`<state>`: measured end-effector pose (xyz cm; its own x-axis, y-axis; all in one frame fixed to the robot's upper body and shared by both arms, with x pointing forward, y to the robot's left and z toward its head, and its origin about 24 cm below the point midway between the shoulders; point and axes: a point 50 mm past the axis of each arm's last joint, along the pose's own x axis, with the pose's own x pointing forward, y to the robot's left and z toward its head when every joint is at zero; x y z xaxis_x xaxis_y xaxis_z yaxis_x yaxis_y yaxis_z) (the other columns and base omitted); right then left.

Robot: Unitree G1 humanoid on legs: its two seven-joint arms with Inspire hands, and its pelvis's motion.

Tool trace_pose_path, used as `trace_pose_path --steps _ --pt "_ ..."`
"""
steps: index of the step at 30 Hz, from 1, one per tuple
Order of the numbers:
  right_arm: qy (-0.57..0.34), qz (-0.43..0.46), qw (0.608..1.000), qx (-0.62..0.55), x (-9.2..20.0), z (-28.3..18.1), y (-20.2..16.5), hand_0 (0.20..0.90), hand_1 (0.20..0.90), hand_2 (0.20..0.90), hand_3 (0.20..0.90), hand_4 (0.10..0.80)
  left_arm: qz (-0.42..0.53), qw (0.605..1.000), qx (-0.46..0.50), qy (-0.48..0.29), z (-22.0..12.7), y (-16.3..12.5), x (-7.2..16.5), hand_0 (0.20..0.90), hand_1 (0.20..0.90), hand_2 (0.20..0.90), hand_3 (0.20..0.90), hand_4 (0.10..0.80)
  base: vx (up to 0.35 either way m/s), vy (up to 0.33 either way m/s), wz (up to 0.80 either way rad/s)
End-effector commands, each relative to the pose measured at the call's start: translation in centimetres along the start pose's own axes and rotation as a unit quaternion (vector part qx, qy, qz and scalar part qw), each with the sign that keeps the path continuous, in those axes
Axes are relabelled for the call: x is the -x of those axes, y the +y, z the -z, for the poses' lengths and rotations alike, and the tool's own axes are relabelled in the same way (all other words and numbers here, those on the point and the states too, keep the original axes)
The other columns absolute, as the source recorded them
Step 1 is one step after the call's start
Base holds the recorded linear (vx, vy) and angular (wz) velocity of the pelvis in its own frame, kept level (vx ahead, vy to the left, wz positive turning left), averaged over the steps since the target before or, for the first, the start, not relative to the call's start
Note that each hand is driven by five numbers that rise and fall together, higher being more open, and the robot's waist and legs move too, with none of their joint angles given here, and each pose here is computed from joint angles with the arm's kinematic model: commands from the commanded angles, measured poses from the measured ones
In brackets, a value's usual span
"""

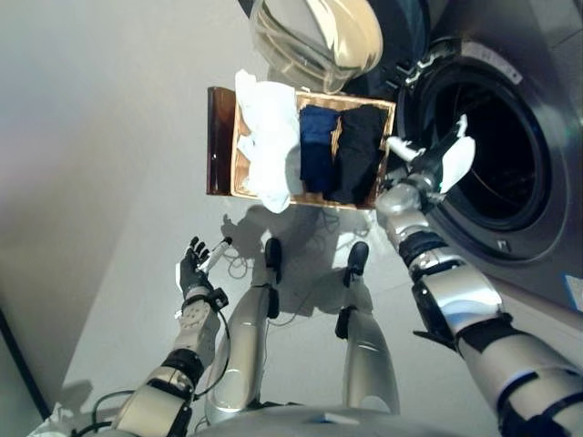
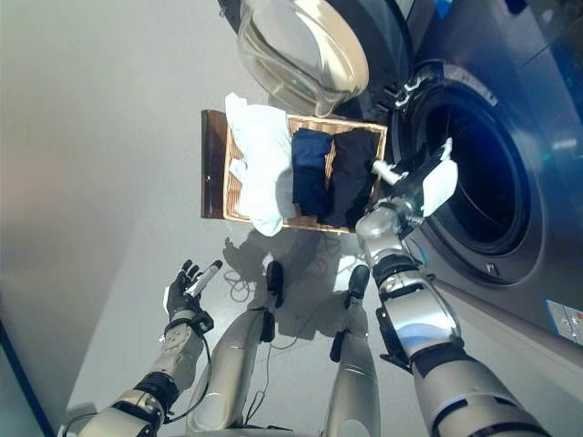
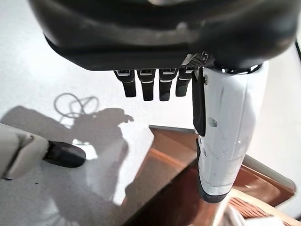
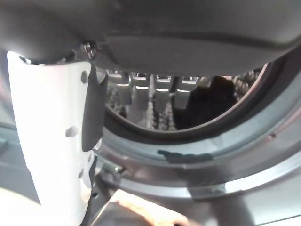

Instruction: Pick up the clothes and place them into the washing machine

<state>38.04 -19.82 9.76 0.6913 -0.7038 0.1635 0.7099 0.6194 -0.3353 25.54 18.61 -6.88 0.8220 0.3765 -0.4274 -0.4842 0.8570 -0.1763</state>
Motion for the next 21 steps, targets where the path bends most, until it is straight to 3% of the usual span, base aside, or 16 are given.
trace_pose_path --steps 1,14,21 --pt "-0.100 0.004 0.995 -0.013 -0.9 -3.1 -0.6 0.900 0.900 0.900 0.900 0.800 -0.020 0.999 -0.006 -0.028 -0.5 0.5 -0.1 0.900 0.900 0.900 0.900 0.800 0.000 0.000 0.00" --pt "-0.236 -0.149 0.960 0.020 3.3 -5.9 3.2 0.900 0.900 0.900 0.900 0.800 -0.030 0.999 -0.017 -0.027 -0.3 1.3 -0.1 0.900 0.900 0.900 0.900 0.800 -0.001 -0.002 0.02" --pt "-0.280 -0.175 0.943 0.038 4.5 -8.1 4.5 0.900 0.900 0.900 0.900 0.800 -0.030 0.999 -0.019 -0.027 -0.4 1.3 -0.2 0.900 0.900 0.900 0.900 0.800 -0.001 -0.001 0.00"
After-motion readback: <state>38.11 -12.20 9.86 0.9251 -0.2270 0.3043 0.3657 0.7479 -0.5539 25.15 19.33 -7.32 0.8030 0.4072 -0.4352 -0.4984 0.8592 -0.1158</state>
